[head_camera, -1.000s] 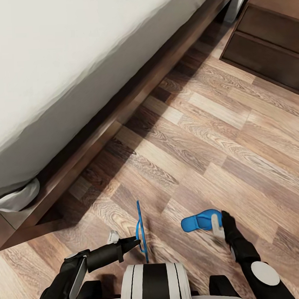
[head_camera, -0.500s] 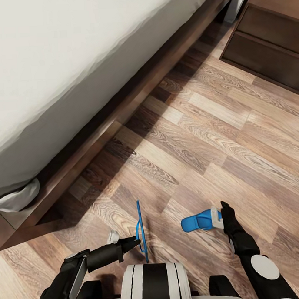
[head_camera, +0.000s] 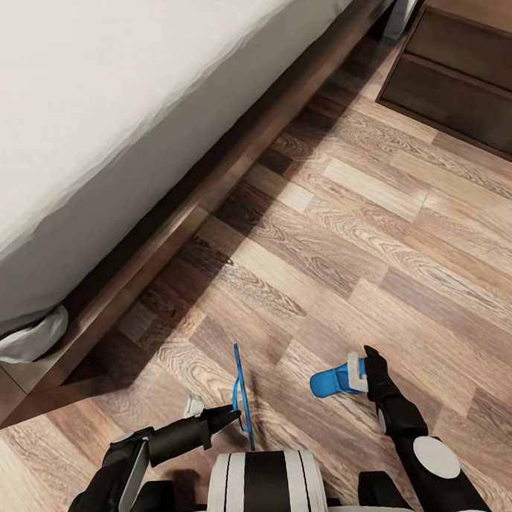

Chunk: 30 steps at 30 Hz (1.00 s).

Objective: In the bedroom, move the book from the bed onto either nightstand, and place the two sandals side by side next to the bed.

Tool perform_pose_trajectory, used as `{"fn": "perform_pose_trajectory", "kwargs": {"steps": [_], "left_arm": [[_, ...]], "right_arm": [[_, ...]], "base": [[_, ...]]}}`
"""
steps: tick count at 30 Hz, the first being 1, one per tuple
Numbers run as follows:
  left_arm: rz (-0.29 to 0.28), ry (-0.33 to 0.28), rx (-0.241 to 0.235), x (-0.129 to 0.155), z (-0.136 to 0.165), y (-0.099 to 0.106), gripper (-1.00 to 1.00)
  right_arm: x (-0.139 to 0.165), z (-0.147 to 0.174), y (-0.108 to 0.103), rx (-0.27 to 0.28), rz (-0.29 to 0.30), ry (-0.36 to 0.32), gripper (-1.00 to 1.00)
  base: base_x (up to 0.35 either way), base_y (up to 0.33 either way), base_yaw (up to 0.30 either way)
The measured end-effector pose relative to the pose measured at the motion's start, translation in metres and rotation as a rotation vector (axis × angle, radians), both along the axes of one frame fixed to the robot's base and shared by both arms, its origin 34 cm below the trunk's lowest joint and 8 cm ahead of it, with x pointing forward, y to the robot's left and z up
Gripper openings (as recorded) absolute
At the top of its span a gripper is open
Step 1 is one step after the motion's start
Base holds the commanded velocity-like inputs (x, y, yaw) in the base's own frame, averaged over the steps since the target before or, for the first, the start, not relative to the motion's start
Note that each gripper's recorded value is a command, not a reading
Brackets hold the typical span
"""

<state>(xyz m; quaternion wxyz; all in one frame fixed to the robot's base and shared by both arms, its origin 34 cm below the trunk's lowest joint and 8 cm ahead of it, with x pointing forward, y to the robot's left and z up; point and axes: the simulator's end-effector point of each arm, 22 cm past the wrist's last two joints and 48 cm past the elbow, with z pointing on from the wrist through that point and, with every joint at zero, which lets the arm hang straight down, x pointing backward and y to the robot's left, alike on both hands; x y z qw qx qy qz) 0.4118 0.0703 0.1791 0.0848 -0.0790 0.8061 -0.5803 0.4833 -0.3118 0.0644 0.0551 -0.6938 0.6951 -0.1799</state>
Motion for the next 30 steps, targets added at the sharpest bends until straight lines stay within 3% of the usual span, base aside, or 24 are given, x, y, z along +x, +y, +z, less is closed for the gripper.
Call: {"fn": "perform_pose_trajectory", "kwargs": {"steps": [30], "left_arm": [[0.0, -0.001, 0.002, 0.0002, -0.0003, 0.0002, -1.0]], "right_arm": [[-0.0007, -0.0004, 0.0001, 0.0, 0.002, 0.002, 1.0]], "base": [[0.0, 0.0, 0.0]]}}
